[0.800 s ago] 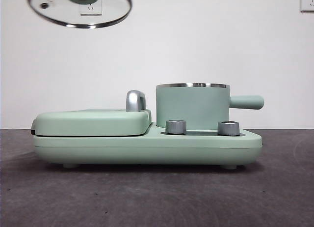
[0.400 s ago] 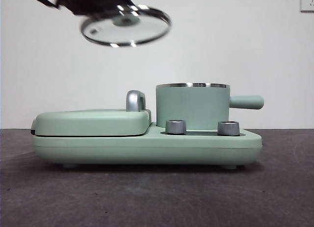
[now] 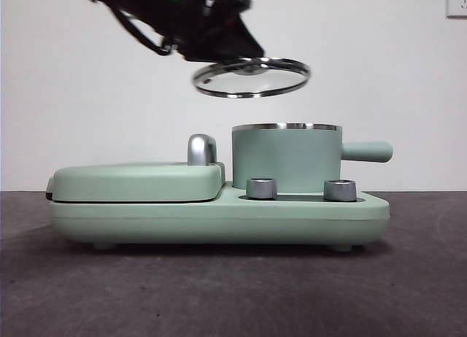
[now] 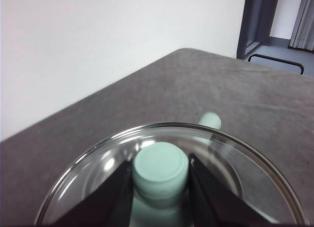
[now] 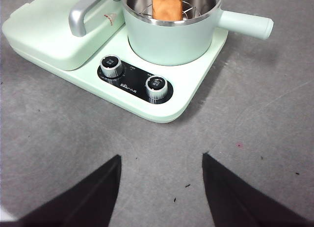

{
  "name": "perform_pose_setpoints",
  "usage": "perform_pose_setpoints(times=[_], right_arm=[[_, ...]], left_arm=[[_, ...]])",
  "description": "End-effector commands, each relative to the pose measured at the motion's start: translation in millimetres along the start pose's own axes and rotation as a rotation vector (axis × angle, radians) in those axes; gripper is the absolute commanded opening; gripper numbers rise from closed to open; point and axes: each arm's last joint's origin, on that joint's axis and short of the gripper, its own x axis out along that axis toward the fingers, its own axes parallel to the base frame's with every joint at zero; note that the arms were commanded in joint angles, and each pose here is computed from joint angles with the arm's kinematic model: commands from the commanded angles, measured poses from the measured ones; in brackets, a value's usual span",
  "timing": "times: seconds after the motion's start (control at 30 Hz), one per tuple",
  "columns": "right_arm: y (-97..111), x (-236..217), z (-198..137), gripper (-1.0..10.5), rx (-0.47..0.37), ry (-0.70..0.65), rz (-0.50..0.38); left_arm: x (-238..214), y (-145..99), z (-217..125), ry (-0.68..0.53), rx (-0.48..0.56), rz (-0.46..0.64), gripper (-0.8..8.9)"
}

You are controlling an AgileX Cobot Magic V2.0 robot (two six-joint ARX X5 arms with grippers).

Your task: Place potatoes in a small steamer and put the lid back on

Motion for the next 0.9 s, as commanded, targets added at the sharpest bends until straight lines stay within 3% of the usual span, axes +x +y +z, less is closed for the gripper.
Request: perform_pose_setpoints(times=[0.03,0.33,0.9], right_arm=[[0,0,2,2.5,0.009,-0.003,0.0],[0,0,0,2.5,0.011,0.011,-0.002],[-1,0,-3,2.5,0.014,0.049,-0.046]], left_arm=[[20,1,11,-0.05,0.039,-0.01,0.14],[63,7,6,-0.05,0.101,-0.02,0.14],[69,4,-8,0.021,0.088,-0.044,0.15]])
